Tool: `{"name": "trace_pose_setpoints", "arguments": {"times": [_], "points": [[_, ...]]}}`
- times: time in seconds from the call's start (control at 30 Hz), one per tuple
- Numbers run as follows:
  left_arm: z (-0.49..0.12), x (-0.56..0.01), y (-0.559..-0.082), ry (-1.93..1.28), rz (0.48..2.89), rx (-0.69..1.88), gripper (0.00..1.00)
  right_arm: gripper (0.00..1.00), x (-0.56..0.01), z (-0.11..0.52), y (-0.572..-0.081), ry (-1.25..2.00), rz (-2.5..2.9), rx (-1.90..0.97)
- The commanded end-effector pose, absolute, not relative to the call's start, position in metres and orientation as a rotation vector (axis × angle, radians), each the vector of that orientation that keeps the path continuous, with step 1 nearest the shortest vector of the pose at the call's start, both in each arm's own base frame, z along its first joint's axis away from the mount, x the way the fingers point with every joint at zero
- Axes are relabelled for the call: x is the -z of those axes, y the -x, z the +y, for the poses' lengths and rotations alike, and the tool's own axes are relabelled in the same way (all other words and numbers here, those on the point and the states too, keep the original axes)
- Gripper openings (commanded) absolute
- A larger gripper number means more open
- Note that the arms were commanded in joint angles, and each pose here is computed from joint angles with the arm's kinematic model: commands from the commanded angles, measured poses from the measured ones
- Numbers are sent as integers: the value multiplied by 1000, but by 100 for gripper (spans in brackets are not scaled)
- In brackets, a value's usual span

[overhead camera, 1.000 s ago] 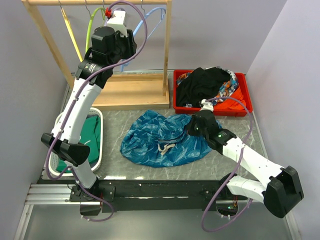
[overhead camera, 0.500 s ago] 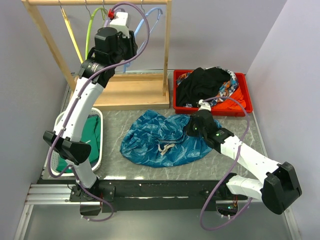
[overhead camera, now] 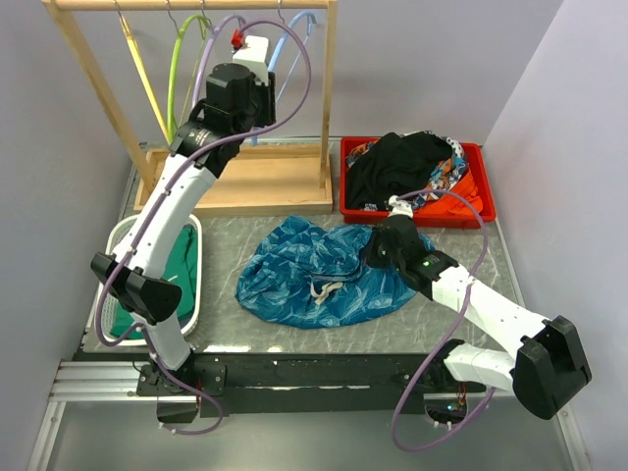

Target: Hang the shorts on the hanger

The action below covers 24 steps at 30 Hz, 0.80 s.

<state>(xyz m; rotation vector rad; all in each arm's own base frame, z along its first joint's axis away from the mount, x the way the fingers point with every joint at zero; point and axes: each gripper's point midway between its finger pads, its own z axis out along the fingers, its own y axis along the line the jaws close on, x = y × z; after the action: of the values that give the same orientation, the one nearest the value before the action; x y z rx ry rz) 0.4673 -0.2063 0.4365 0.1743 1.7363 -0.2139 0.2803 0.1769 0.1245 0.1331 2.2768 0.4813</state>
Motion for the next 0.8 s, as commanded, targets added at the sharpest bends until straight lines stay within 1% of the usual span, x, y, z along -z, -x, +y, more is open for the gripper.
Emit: {"name": "trace_pose_setpoints", "arguments": {"times": [0.0,0.23,0.33,0.37,0.5,0.77], "points": [[-198,-447,-459,-158,1705,154,42,6,-144,183,-290,-118,2224,-514],[-198,-443,-455,-157,1709,162,41,6,-141,184,-289,-118,2232,-521],[-200,-444,-453,-161,1703,163,28,6,-140,184,-290,-120,2232,-522],[-200,-446,-453,-159,1699,161,18,6,-140,185,-289,-118,2233,-522],[-204,-458,-450,-151,1660,148,1,6,-140,185,-289,-117,2234,-521],[-195,-498,-433,-70,1560,152,1,6,-140,182,-289,-118,2230,-510]]}}
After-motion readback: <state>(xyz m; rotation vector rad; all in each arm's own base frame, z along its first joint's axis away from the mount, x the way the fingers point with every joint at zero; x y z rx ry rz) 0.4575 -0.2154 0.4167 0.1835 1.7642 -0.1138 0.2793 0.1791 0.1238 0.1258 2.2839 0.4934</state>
